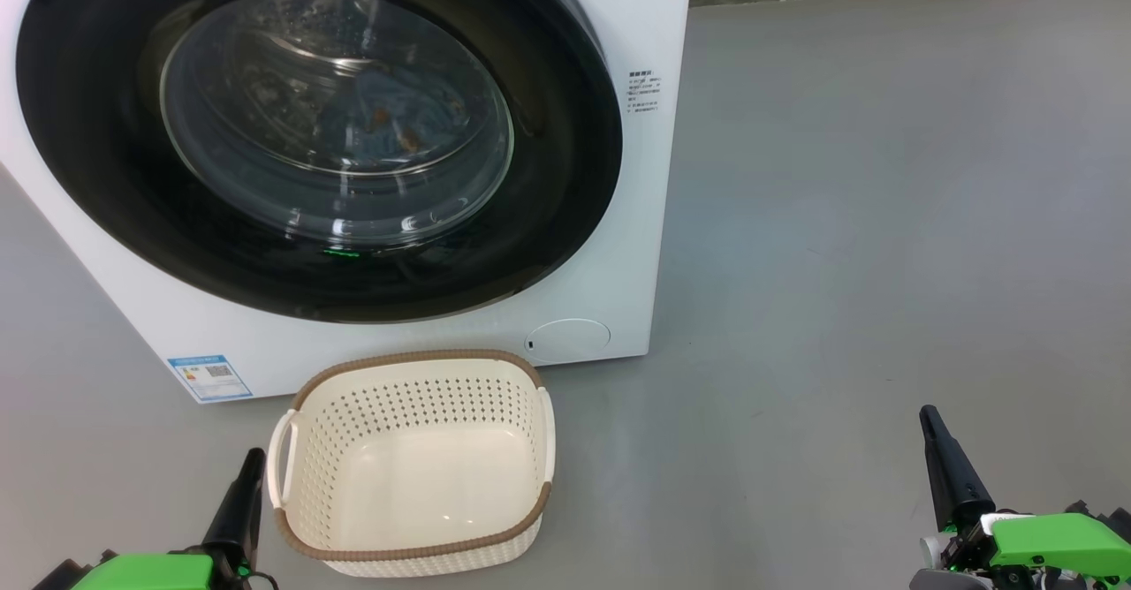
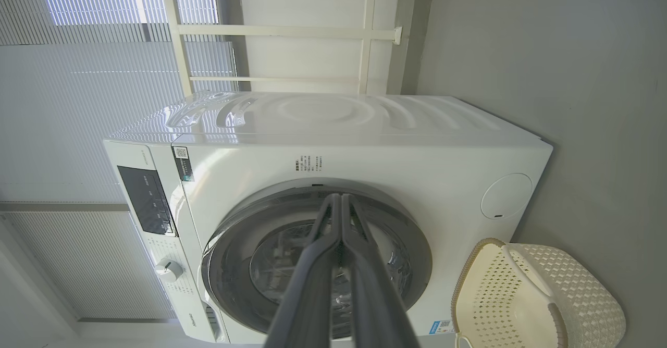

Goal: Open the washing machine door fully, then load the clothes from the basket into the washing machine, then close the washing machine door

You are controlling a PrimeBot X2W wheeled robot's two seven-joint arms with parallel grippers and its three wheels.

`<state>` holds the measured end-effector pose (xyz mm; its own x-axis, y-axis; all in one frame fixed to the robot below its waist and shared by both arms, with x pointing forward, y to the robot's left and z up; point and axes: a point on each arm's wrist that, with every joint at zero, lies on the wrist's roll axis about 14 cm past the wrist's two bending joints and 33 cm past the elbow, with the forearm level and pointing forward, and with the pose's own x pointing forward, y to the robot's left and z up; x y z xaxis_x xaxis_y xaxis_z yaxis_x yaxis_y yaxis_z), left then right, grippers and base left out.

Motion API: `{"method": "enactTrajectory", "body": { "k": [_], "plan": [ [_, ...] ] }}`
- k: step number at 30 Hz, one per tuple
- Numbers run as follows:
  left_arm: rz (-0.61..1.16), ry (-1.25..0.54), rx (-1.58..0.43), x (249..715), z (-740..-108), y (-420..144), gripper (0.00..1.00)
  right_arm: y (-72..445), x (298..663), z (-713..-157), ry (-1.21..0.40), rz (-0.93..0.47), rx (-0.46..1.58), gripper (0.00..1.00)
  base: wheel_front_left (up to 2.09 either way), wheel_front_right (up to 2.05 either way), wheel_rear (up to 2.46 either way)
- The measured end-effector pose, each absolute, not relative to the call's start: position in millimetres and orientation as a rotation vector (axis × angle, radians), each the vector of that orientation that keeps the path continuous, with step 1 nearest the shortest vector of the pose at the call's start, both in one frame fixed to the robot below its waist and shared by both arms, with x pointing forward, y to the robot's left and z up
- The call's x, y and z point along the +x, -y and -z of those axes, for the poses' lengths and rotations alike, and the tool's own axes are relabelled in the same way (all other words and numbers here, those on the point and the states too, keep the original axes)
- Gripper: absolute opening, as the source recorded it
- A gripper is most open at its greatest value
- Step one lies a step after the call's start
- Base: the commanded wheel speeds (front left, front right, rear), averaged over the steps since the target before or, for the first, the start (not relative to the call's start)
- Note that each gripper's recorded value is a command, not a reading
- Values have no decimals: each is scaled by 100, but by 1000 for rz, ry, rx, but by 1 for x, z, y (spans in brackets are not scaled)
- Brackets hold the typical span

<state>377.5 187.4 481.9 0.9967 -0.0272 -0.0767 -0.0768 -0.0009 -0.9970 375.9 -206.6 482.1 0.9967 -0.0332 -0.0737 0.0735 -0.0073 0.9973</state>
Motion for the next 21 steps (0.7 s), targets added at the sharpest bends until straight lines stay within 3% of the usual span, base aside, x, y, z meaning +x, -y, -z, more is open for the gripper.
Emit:
{"method": "enactTrajectory", "body": {
  "k": [21],
  "plan": [
    [-39, -81, -1572, 377, -482, -188, 0, 207, 376, -482, -32, 84, 1576, 0, 0, 0, 0]
  ]
}}
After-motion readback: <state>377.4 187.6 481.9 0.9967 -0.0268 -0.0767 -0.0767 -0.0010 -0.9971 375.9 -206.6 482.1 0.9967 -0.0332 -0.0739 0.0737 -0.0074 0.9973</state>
